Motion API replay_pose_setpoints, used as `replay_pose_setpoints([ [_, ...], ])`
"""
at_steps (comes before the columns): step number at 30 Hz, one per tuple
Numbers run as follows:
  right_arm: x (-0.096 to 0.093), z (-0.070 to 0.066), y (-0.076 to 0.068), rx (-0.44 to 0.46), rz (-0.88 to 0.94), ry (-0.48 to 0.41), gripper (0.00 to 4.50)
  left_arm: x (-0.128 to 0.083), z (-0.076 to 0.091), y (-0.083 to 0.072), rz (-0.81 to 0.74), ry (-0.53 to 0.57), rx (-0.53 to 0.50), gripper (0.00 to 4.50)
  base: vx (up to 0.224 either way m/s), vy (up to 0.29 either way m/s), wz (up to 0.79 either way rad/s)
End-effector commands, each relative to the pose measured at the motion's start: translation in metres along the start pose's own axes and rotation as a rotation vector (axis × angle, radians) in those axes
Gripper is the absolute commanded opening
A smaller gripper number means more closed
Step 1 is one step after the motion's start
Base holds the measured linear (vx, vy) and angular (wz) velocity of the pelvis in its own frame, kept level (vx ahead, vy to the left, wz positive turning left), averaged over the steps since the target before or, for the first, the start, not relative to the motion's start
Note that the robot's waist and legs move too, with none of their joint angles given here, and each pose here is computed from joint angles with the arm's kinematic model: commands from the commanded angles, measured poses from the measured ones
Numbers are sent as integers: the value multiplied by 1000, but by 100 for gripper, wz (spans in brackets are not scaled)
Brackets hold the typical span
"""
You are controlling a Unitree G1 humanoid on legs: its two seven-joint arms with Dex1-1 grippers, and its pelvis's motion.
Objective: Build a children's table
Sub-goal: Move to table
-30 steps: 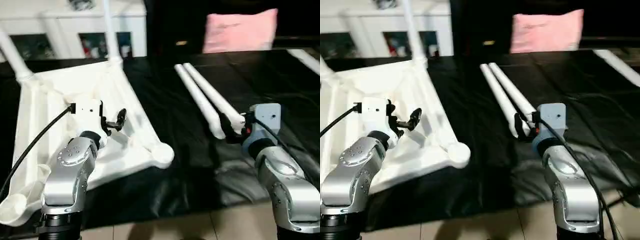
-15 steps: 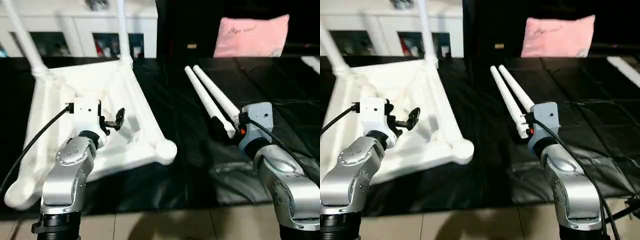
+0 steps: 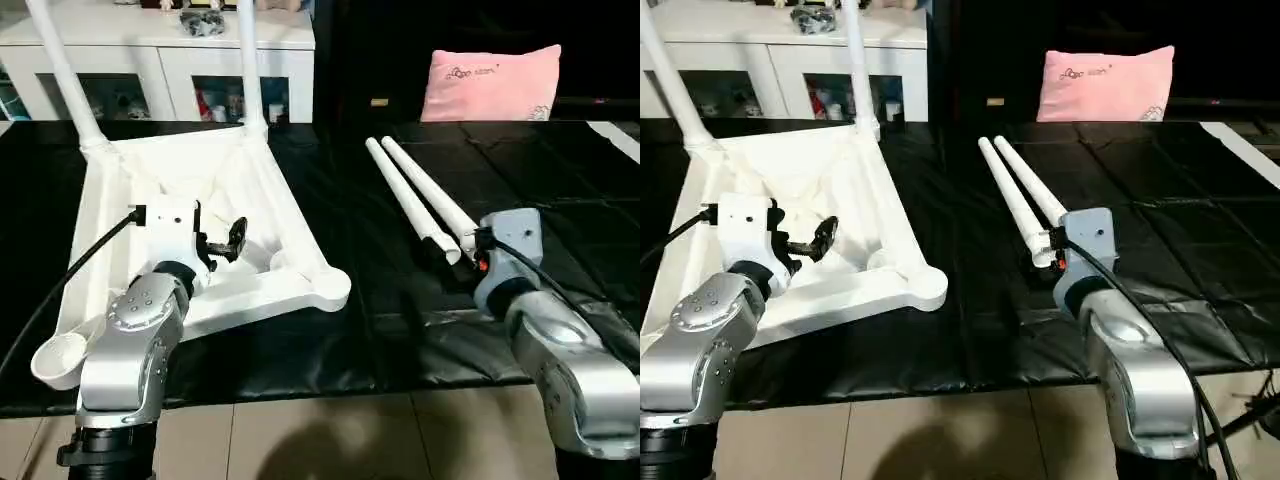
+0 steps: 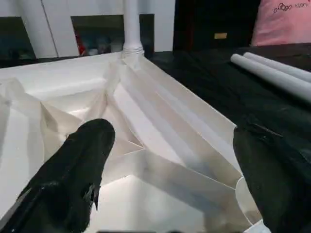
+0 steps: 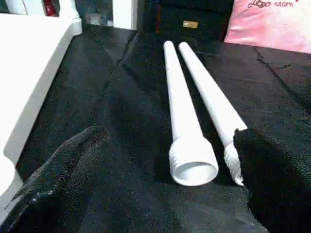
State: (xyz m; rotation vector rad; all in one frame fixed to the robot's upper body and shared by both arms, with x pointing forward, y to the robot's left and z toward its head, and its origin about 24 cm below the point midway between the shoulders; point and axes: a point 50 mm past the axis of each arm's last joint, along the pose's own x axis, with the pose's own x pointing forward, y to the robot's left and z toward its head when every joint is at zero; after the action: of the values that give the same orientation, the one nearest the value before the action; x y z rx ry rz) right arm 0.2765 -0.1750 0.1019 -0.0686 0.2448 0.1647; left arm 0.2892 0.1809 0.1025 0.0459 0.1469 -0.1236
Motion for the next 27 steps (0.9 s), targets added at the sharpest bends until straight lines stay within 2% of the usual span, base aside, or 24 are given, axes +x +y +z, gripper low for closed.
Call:
replay_pose_setpoints([
  [1,5,0,-3,-17,-15,21,450,0,2,-2,-21,4,13,444,0,0,0],
  [3,7,2,-5,-26,-22,16,450,-1,1,-3,-26,11,21,444,0,0,0],
  [9,4,5,4,10,17,-22,450,0,3,-1,-12,-7,-2,444,39,3,2],
  [13,-6,-1,10,59,22,-51,450,1,6,1,9,-26,-21,444,0,0,0],
  [15,-7,-2,10,63,19,-52,450,1,6,2,12,-28,-28,444,0,0,0],
  [17,-9,-9,5,100,-22,-16,450,1,7,2,12,-27,-30,444,0,0,0],
  [25,-6,-3,3,80,-25,-48,450,1,7,0,3,-28,-35,444,18,8,-58],
  [27,-6,-2,5,32,-11,-43,450,1,7,0,3,-28,-36,444,80,-18,-16],
])
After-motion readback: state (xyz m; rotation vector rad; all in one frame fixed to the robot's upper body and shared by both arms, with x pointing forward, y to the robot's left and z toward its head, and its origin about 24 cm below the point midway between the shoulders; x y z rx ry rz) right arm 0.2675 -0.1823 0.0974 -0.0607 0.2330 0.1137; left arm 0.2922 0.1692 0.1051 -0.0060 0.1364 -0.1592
